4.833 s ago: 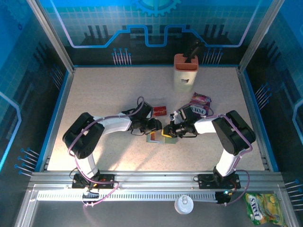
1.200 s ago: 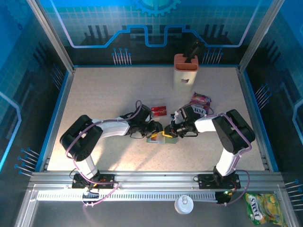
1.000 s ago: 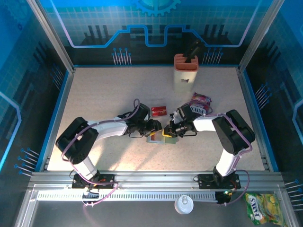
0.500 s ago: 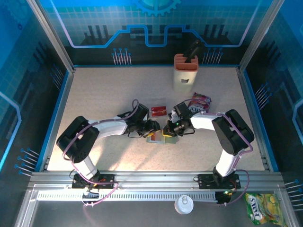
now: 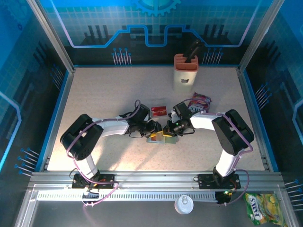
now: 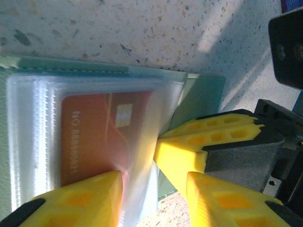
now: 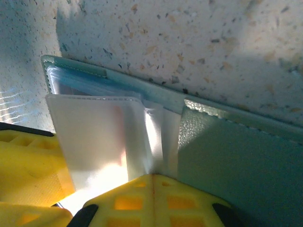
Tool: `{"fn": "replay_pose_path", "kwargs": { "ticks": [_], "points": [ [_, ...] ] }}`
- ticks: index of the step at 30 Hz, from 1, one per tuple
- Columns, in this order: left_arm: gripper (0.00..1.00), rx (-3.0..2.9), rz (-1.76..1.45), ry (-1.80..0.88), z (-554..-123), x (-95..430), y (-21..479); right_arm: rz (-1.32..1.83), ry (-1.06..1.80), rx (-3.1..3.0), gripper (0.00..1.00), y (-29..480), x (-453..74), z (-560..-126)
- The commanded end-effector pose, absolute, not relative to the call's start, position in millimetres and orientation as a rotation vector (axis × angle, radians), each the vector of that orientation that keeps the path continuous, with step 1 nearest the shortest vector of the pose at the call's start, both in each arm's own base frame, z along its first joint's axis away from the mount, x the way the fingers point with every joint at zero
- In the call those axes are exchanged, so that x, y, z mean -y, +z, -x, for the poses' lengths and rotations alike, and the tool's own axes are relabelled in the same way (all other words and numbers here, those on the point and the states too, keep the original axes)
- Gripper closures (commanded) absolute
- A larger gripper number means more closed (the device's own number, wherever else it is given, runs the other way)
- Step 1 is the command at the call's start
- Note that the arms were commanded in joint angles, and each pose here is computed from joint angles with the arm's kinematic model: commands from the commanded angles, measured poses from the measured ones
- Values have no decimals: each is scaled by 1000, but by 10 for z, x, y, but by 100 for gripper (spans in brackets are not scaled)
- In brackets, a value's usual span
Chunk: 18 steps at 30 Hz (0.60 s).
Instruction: Take the credit cards out of the card holder
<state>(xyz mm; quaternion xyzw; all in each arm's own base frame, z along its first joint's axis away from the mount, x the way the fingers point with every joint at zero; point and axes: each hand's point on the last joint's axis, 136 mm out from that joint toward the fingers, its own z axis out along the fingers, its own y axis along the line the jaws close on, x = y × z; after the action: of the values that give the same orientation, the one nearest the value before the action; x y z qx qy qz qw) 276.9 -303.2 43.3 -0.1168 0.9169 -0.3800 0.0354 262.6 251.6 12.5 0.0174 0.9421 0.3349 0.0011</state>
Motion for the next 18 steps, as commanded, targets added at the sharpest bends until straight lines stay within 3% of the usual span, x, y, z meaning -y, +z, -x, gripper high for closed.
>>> {"fn": "replay_pose_path", "kwargs": {
  "ticks": [1,6,8,11,18],
  "points": [
    [62,-2816,324,-1211,-2771,3084,484,-130,857,-3070,99,-153,-2277,-2465],
    [64,-2803,322,-1230,-2773,3100,504,-126,879,-3051,98,-103,-2288,-2464],
    [65,-2794,317,-1235,-2785,3105,535,-109,908,-3011,95,-1,-2312,-2501],
    [64,-2783,298,-1255,-2801,3141,582,-103,936,-2946,81,195,-2296,-2582],
    [61,-2766,246,-1296,-2821,3286,717,-180,955,-2831,77,553,-2014,-2715]
  ]
}}
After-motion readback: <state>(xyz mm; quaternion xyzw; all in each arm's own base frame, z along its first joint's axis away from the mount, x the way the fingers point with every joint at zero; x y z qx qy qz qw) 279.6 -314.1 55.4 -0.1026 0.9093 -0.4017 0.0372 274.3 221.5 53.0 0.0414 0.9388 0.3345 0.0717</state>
